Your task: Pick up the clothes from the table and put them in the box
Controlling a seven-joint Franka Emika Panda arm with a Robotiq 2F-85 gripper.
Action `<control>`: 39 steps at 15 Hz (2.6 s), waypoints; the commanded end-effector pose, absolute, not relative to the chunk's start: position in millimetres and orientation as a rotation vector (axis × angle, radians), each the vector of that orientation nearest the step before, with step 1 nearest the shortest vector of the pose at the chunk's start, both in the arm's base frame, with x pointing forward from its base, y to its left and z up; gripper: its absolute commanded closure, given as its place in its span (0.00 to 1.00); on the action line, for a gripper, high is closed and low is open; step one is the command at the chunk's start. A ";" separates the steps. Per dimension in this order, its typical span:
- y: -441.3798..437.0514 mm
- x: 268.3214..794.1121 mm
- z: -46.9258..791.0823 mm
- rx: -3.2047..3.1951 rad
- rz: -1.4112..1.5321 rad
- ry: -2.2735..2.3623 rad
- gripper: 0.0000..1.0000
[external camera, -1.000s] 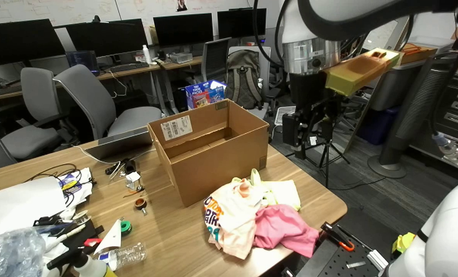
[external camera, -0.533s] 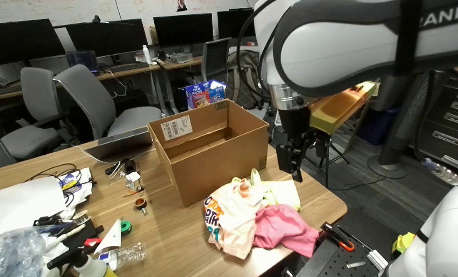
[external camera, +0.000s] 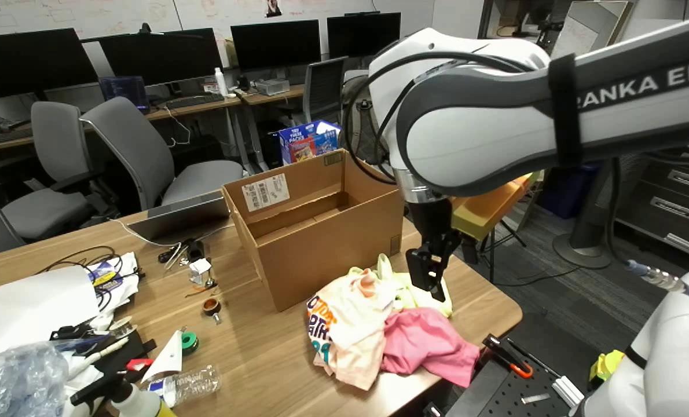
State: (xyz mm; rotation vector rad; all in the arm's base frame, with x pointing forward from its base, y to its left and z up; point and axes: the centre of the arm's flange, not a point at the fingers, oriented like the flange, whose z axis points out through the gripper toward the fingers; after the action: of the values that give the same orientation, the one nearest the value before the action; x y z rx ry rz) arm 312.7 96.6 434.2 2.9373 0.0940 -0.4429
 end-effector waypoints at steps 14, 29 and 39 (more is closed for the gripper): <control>150.0 407.0 334.2 3.062 -0.238 0.059 0.00; 162.2 482.7 286.6 3.141 -0.058 -0.083 0.00; 144.1 541.8 269.4 3.158 0.028 -0.224 0.00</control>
State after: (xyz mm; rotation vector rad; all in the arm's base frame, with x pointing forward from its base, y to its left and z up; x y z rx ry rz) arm 520.9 140.9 273.1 3.1677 -0.1872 -0.0129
